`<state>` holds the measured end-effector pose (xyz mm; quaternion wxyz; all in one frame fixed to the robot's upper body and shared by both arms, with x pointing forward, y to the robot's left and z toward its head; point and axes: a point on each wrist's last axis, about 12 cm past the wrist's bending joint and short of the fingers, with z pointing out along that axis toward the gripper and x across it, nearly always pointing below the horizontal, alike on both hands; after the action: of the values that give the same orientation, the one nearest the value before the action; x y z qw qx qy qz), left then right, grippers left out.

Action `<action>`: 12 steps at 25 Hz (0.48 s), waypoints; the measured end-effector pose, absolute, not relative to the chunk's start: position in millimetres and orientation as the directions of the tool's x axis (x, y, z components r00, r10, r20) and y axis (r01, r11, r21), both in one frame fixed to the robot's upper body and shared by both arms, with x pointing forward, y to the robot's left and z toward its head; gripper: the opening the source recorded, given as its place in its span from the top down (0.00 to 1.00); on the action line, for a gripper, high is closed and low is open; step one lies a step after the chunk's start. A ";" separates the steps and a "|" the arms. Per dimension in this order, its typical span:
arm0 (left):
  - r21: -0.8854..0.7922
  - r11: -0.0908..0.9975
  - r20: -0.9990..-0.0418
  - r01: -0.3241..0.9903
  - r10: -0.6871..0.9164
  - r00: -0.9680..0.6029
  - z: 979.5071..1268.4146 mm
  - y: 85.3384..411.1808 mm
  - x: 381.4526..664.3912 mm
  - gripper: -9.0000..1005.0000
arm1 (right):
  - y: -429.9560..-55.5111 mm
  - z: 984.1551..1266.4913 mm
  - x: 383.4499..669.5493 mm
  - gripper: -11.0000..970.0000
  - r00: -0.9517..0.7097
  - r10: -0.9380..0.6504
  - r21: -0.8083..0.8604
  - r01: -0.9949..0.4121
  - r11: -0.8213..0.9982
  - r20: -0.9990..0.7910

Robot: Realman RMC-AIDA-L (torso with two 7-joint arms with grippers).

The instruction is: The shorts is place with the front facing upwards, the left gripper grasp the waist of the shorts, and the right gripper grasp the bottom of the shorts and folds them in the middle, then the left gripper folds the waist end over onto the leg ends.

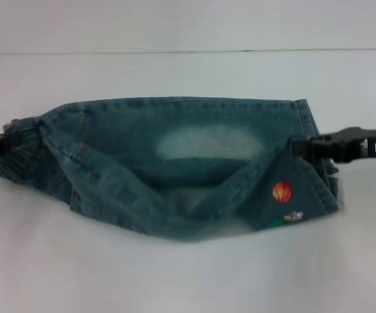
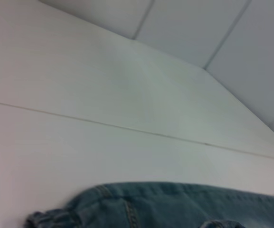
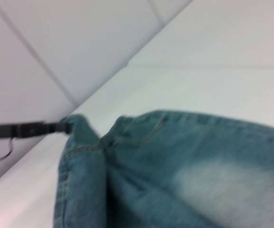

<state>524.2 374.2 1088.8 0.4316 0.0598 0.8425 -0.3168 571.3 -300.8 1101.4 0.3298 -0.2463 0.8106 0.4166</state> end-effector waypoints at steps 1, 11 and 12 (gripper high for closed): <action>-0.484 0.796 -0.766 0.363 -0.185 -0.616 1087.8 374.0 525.3 0.90 | -301.9 1099.4 572.2 0.95 -0.654 -0.095 0.510 -0.665 0.546 -0.751; -0.505 0.820 -0.767 0.269 -0.285 -0.574 1076.0 377.6 524.2 0.89 | -311.5 1076.6 579.0 0.95 -0.576 0.068 0.447 -0.549 0.706 -0.814; -0.509 0.821 -0.766 0.261 -0.294 -0.571 1074.9 378.2 523.8 0.89 | -311.4 1074.4 580.3 0.95 -0.569 0.063 0.431 -0.540 0.723 -0.820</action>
<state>523.8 378.2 1074.9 0.4629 -0.0098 0.8343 -0.2994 580.3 -311.4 1074.4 0.4406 -0.1459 0.8169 0.3424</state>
